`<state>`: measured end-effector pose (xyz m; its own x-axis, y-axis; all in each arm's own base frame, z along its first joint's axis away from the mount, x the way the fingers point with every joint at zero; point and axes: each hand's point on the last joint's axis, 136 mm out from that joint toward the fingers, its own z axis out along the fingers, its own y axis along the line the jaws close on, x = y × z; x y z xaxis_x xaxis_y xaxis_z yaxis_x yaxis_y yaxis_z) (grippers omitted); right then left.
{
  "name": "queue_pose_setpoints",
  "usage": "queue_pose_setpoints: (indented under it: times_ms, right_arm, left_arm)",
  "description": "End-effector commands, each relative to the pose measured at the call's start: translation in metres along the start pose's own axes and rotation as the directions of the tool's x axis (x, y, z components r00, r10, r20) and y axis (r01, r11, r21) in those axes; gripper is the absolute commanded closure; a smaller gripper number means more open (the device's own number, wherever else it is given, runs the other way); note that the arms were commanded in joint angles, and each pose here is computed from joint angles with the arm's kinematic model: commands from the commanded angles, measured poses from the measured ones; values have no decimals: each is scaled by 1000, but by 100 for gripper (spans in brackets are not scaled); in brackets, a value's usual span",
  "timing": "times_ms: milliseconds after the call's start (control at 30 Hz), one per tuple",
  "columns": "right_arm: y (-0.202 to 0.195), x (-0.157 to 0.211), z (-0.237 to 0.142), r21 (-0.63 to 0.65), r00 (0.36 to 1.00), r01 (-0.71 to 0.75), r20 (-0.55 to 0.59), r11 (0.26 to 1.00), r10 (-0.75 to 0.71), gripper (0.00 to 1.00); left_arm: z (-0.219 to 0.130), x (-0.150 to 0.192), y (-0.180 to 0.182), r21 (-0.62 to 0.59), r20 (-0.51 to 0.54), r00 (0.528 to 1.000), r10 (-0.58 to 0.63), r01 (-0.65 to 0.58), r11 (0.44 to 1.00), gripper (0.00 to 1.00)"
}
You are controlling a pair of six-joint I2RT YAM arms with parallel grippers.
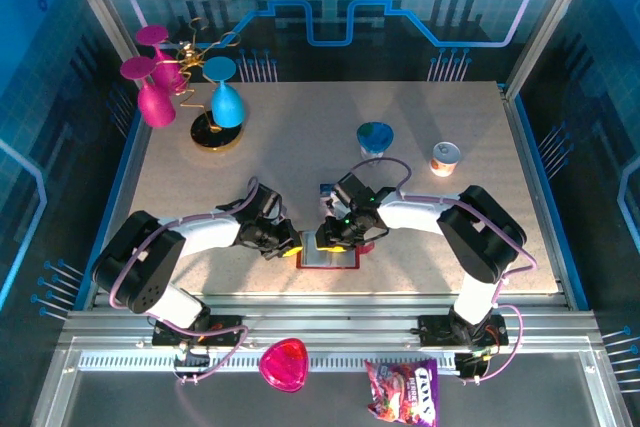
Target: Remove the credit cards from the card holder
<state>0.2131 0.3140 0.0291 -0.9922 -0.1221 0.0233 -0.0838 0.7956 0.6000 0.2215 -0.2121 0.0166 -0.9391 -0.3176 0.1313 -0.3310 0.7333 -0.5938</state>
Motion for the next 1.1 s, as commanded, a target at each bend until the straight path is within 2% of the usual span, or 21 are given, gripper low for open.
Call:
queue_pose_setpoints:
  times_ms: [0,167,433,767,1067]
  right_arm:
    - [-5,7,4,-13,1000,-6,-15,1000,6,65]
    - [-2,3,3,-64,1000,-9,3,998,10,66]
    - [-14,10,8,-81,999,-35,-11,996,35,66]
    - [-17,10,7,-95,999,-43,-11,995,42,67]
    - [-19,11,6,-102,999,-50,-9,993,50,67]
  left_arm:
    - [-12,0,-8,7,4,1000,14,-14,1000,85]
    - [-22,-3,-26,63,25,1000,19,-20,998,81]
    - [-19,-1,-44,111,-9,1000,17,-16,994,76]
    - [0,0,-37,88,-43,999,12,-8,996,71]
    - [10,2,-29,61,-59,998,2,2,998,71]
